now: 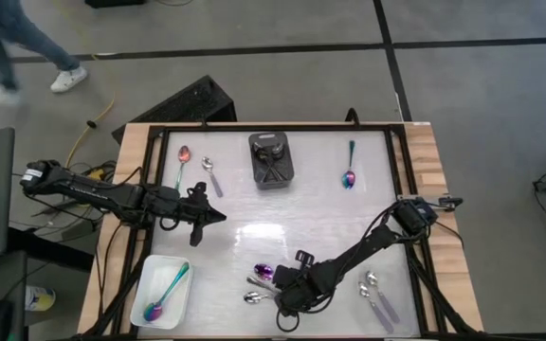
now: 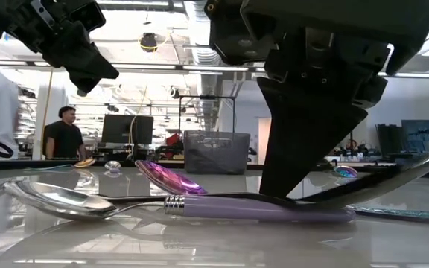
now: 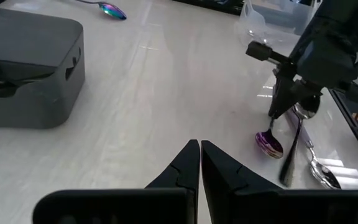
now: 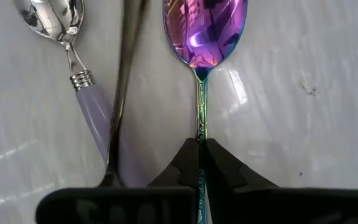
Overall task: Sort silverware by color (type)
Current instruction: Put the blue spoon into the white bin
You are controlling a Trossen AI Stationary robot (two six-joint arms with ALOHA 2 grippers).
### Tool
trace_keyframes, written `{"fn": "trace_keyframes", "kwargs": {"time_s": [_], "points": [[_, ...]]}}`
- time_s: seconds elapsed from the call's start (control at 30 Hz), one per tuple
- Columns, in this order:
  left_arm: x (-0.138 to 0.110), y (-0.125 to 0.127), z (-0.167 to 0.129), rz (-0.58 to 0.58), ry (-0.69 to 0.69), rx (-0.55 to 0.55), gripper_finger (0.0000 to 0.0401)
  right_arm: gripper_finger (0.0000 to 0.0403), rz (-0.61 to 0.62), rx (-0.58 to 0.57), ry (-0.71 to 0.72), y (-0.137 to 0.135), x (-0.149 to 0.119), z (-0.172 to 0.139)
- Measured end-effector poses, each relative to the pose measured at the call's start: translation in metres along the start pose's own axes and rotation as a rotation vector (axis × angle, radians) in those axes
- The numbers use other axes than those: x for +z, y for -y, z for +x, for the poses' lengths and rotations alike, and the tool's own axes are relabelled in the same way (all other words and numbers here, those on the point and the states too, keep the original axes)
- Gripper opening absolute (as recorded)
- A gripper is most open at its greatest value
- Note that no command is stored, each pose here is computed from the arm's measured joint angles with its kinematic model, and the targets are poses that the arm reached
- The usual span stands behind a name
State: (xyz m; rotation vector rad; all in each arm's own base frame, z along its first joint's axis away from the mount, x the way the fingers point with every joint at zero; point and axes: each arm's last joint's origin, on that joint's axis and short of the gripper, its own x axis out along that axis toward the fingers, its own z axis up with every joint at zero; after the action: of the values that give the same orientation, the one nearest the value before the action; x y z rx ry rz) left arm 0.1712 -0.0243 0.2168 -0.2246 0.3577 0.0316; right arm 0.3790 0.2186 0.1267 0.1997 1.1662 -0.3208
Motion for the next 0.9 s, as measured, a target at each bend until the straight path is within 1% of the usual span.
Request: {"fn": "trace_keyframes", "kwargs": {"time_s": [0.13, 0.2, 0.33, 0.47, 0.63, 0.77, 0.9], "points": [[0.0, 0.0, 0.0, -0.009, 0.0, 0.0, 0.0, 0.0028, 0.002, -0.034, 0.067, 0.004, 0.005, -0.014], [0.0, 0.0, 0.0, -0.01, -0.001, 0.001, 0.0, 0.0028, -0.007, -0.09, 0.105, 0.009, 0.006, -0.022], [0.0, 0.0, 0.0, -0.013, -0.001, 0.0, 0.0, 0.0028, 0.009, -0.162, 0.236, 0.017, 0.015, -0.055], [0.0, 0.0, 0.0, -0.015, -0.001, 0.0, 0.0, 0.0028, 0.007, -0.235, 0.316, 0.027, 0.017, -0.077], [0.0, 0.0, 0.0, -0.016, 0.0, 0.002, 0.0, 0.0028, 0.05, -0.304, 0.485, 0.041, 0.027, -0.116], [-0.001, 0.001, 0.0, -0.049, 0.019, 0.024, 0.0, 0.0028, 0.057, -0.338, 0.586, 0.042, 0.025, -0.134], [-0.012, 0.003, 0.002, -0.048, 0.06, -0.01, 0.0, 0.0028, 0.061, -0.382, 0.685, 0.042, 0.021, -0.149]]}}
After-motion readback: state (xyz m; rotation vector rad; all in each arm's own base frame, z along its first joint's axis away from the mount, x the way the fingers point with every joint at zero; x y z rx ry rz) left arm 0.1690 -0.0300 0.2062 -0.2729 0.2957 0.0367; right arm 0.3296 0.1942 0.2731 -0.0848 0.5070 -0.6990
